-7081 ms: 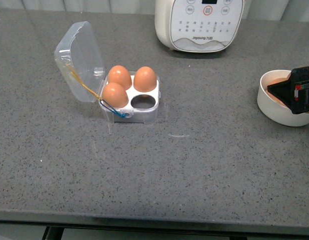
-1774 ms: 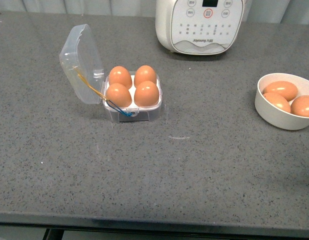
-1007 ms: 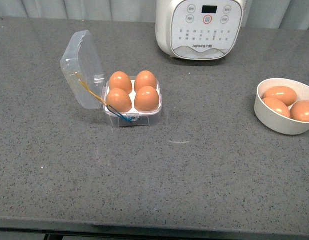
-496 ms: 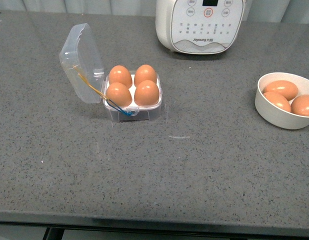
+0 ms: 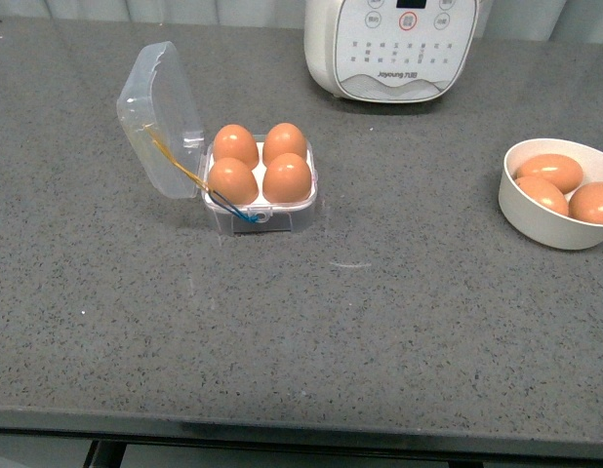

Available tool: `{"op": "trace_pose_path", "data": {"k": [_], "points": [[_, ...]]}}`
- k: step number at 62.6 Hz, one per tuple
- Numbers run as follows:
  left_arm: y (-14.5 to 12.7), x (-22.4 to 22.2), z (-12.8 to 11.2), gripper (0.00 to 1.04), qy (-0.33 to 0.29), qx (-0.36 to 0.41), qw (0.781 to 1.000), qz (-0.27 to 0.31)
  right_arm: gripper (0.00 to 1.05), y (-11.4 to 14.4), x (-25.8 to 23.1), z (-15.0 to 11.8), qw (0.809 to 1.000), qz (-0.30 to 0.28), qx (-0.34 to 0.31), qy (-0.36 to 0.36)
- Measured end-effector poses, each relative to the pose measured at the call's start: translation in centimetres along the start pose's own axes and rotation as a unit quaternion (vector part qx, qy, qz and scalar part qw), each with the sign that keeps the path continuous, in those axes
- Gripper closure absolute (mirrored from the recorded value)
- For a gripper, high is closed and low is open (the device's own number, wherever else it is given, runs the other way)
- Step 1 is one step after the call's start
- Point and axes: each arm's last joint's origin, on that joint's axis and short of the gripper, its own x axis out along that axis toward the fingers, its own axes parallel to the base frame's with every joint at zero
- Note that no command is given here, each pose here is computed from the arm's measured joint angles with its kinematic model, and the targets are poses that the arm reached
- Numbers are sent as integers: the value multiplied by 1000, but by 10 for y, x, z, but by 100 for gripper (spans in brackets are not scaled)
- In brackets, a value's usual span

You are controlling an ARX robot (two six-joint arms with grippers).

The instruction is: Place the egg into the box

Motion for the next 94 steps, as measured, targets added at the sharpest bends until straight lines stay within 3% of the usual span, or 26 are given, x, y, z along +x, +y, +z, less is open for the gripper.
{"op": "trace_pose_path", "data": {"k": [12,15,20,23,38,42,56,94], "points": [[0,0,0,7,0,0,1000,0,103,0,0,0,1000,0,0,1],[0,0,0,7,0,0,1000,0,92,0,0,0,1000,0,0,1],[5,8,-6,7,92,-58,991,82,71,0,0,0,1000,-1,0,1],[9,16,-10,7,115,-80,984,107,64,0,0,0,1000,0,0,1],[26,62,-20,7,153,-152,962,168,23,0,0,0,1000,0,0,1],[30,81,-22,7,161,-170,955,181,8,0,0,0,1000,0,0,1],[20,123,-41,7,203,-186,945,174,9,0,0,0,1000,0,0,1],[-9,176,-64,7,238,-201,941,134,9,0,0,0,1000,0,0,1]]}}
